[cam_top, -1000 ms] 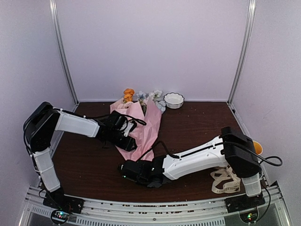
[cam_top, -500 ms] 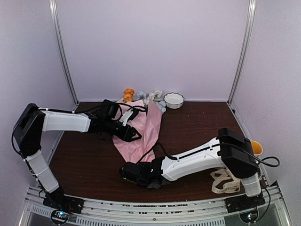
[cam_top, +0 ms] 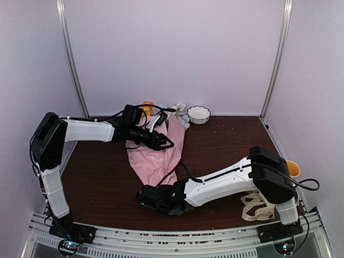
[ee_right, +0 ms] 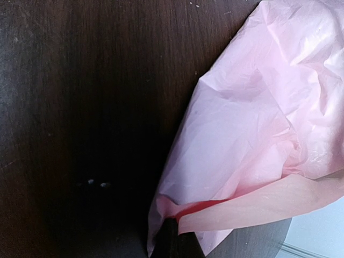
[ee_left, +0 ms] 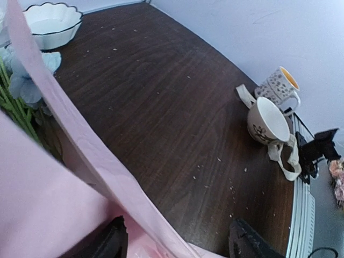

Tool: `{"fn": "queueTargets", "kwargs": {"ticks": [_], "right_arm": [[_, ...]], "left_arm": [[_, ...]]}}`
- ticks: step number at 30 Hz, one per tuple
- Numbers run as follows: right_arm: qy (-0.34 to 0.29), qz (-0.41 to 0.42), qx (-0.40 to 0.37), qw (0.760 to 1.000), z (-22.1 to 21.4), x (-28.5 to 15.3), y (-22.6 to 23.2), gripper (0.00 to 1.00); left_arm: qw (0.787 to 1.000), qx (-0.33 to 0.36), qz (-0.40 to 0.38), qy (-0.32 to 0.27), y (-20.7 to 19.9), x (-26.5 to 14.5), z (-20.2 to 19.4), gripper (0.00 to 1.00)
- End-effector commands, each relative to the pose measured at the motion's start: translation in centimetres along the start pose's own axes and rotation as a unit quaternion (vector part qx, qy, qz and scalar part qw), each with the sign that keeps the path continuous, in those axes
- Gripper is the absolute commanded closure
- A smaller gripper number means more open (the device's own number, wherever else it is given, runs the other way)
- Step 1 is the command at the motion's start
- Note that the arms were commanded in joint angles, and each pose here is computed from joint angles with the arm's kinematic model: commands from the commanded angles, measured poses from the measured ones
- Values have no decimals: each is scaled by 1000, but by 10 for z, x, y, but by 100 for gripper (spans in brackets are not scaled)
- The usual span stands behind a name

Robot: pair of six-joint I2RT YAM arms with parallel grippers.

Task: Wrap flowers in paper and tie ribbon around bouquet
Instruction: Fold the two-thirds-folded wrapping paper at the center of the board, then press the fold line of the folded bouquet.

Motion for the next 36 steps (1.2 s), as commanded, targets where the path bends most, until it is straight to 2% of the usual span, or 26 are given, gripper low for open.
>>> {"fn": "queueTargets", "kwargs": {"ticks": [1, 3, 4, 6, 9, 13, 18, 19, 21, 22, 24, 27, 31, 34, 36], "right_arm": [[14, -3, -17, 1000, -5, 3, 8, 100], [14, -2, -15, 1000, -5, 3, 7, 100], [15, -2, -14, 1000, -6, 3, 7, 100], [18, -4, -13, 1000, -7, 3, 7, 100], [19, -6, -4, 1000, -11, 0, 5, 100], [20, 0, 13, 1000, -19, -4, 5, 100], [28, -6, 28, 999, -23, -7, 3, 100], [25, -10, 36, 999, -23, -10, 0, 99], [14, -12, 59, 998, -22, -20, -8, 86], [5, -8, 72, 997, -21, -26, -13, 79], [-22, 10, 102, 994, -17, -43, -25, 73], [-86, 43, 163, 982, -10, -77, -46, 68], [-191, 88, 218, 953, -6, -112, -64, 63], [-222, 94, 208, 948, 0, -106, -59, 64], [-219, 103, 207, 948, 9, -95, -58, 72]], "left_arm": [[996, -27, 63, 61, 26, 15, -6, 44], [996, -28, 64, 58, 26, 16, -6, 61], [996, -26, 62, 55, 25, 15, -5, 76], [996, -20, 67, 48, 23, 9, -2, 100], [996, -17, 81, 30, 26, -4, -5, 100], [995, -47, 87, 24, 49, -19, -25, 100], [995, -47, 85, 37, 60, -17, -43, 100], [994, -50, 86, 41, 63, -15, -45, 100], [993, -59, 88, 44, 67, -13, -50, 100], [993, -62, 88, 42, 69, -12, -51, 100], [993, -69, 91, 40, 73, -12, -55, 100], [992, -72, 94, 42, 76, -10, -60, 100], [992, -75, 90, 43, 77, -9, -65, 100], [992, -77, 89, 40, 77, -9, -66, 100], [992, -78, 89, 41, 77, -9, -67, 100]]}}
Point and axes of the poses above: each gripper's point midway between its finger pads, its own x axis out along the fingers, its own y axis along the line the jaws close on, z = x × y, the point moved 9 cm from there along -x, back along the fingers, and after that the axes turned 2 degrees about x, right-handed, at the moved point
